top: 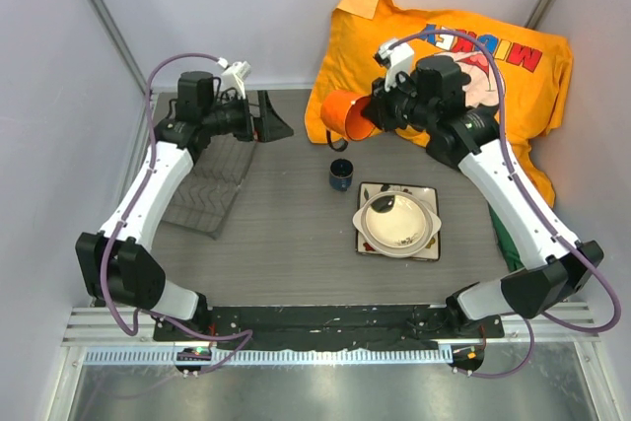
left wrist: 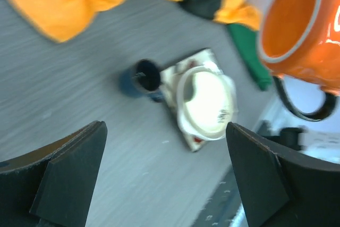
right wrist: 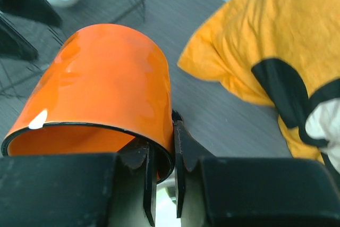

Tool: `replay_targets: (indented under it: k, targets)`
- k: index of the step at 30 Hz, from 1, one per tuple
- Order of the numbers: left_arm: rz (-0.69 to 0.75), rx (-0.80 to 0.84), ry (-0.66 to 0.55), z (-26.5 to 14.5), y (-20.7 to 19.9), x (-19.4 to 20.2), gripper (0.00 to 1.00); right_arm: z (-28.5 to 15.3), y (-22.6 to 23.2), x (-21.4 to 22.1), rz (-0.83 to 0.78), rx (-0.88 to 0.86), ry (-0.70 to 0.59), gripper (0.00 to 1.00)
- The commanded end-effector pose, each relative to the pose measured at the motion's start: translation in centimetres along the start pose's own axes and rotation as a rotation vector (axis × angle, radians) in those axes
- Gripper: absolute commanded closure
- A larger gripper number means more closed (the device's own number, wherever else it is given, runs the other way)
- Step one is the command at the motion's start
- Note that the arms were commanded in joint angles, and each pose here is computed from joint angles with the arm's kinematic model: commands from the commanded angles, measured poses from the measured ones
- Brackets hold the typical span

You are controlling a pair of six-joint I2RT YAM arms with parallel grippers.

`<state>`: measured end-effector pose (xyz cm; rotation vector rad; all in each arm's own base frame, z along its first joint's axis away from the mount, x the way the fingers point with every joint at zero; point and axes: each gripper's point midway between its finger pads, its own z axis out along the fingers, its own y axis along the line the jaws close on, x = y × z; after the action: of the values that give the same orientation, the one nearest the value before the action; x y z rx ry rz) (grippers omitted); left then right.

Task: Unload the mixed dishes from the dish rack
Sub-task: Pick up the cup from the dish rack, then place the cup at the center of the board.

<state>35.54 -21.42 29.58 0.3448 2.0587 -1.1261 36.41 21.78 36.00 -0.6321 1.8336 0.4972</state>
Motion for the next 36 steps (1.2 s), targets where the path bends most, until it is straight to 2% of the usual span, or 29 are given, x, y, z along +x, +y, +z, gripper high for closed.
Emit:
replay_targets:
  k: [1,2,6,10,15,23,36]
  targets:
    - [0.191,-0.280,0.078,-2.0,4.8,0.7,0.00,-0.9,-1.2,2.0,-0.046,0.096,0.084,0.99]
    - [0.213,-0.352,0.081,-2.3,6.1,0.4,0.00,-0.7,-1.4,2.8,-0.055,0.118,0.112,0.99]
    - [0.297,-0.459,0.087,-3.5,7.7,-0.6,0.00,0.7,-1.1,7.6,-0.098,0.168,0.247,0.99]
    - [0.353,-0.539,0.126,-4.3,9.0,-1.5,0.00,2.7,0.2,11.6,-0.121,0.123,0.389,0.99]
    - [0.437,-0.649,0.196,-5.4,11.3,-1.5,0.00,4.4,2.5,14.1,-0.165,0.061,0.497,0.99]
    - [0.476,-0.667,0.241,-5.8,12.2,-0.7,0.03,6.2,4.7,19.3,-0.157,-0.057,0.664,0.99]
    - [0.507,-0.693,0.239,-6.2,12.5,-0.9,0.01,7.2,6.5,23.0,-0.177,-0.142,0.782,0.99]
